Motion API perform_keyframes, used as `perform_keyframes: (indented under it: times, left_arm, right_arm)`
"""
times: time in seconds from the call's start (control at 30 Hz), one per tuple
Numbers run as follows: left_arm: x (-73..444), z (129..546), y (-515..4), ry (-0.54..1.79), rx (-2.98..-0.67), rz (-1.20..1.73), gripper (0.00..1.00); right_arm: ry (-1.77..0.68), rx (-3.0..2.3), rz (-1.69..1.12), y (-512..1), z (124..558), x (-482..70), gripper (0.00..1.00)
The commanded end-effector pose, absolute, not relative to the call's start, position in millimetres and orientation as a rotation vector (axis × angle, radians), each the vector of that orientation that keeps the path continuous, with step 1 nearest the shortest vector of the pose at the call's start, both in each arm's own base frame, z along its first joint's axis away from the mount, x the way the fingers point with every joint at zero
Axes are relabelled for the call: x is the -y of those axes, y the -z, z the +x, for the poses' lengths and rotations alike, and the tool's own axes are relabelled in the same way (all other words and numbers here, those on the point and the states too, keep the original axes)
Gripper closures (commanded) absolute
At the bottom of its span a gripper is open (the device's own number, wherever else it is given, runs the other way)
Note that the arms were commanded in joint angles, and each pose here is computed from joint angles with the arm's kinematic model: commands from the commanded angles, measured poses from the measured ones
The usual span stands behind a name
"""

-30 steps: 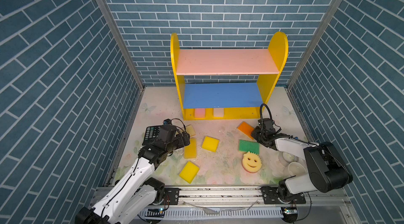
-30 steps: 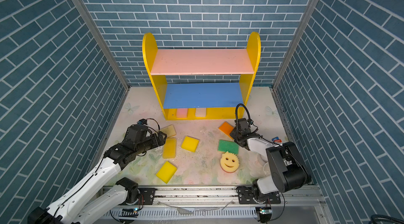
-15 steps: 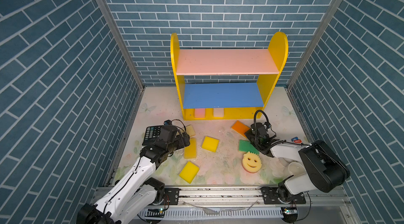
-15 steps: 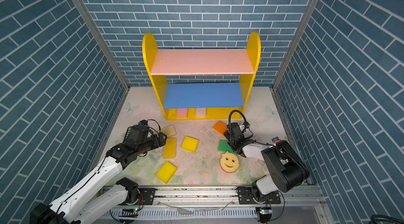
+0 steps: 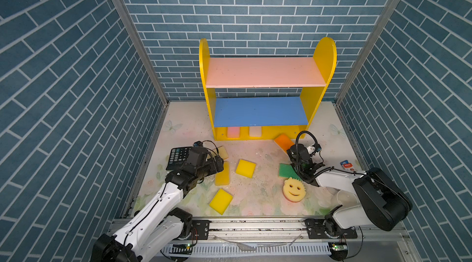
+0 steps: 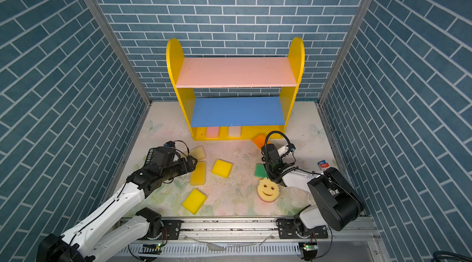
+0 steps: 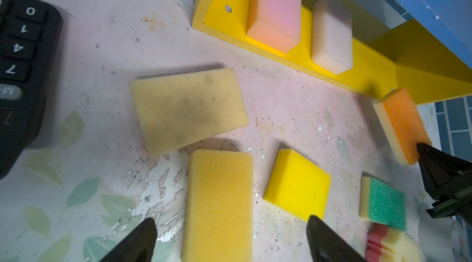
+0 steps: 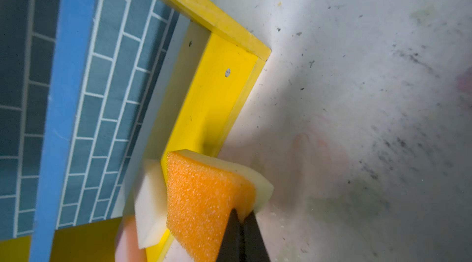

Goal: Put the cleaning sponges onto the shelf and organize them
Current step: 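Carry the orange sponge with the right gripper to the lower shelf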

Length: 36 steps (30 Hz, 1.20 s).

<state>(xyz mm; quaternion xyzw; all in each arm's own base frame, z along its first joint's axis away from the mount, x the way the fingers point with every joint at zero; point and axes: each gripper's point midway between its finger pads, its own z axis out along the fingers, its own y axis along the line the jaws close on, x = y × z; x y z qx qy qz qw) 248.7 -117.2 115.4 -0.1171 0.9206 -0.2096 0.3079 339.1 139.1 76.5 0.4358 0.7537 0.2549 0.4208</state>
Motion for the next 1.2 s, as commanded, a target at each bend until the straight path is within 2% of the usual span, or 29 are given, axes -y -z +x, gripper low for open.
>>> perform_keyframes:
  times: [0.0,0.17,0.37,0.73,0.8,0.87,1.1,1.17]
  left_arm:
    - [118.6,250.5,-113.2,0.572,-2.433,-0.317,0.07]
    - [121.1,248.1,-114.4,0.597,-2.443,-0.321,0.08]
    - [118.8,240.7,-111.8,0.598,-2.461,-0.335,0.08]
    - [108.3,232.4,-112.8,0.542,-2.461,-0.329,0.07]
    - [108.0,233.0,-113.4,0.539,-2.461,-0.329,0.07]
    - [107.6,232.4,-111.7,0.536,-2.466,-0.330,0.07]
    - [103.6,228.5,-108.9,0.518,-2.471,-0.347,0.07]
    - [101.3,228.4,-111.7,0.505,-2.463,-0.347,0.07]
  right_arm:
    - [-0.646,-1.705,1.196,-89.5,352.0,-130.9,1.00]
    - [-0.649,-1.627,1.234,-91.2,372.9,-138.0,1.00]
    - [-0.727,-1.533,1.346,-69.9,396.9,-152.4,1.00]
    - [-0.689,-1.508,1.453,-54.8,415.0,-162.2,1.00]
    - [-0.675,-1.496,1.465,-53.4,415.9,-160.3,0.86]
    - [-0.656,-1.499,1.478,-53.0,415.0,-158.8,0.77]
    - [-0.685,-1.540,1.480,-49.6,403.2,-157.4,0.56]
    - [-0.698,-1.567,1.477,-46.7,395.8,-156.6,0.53]
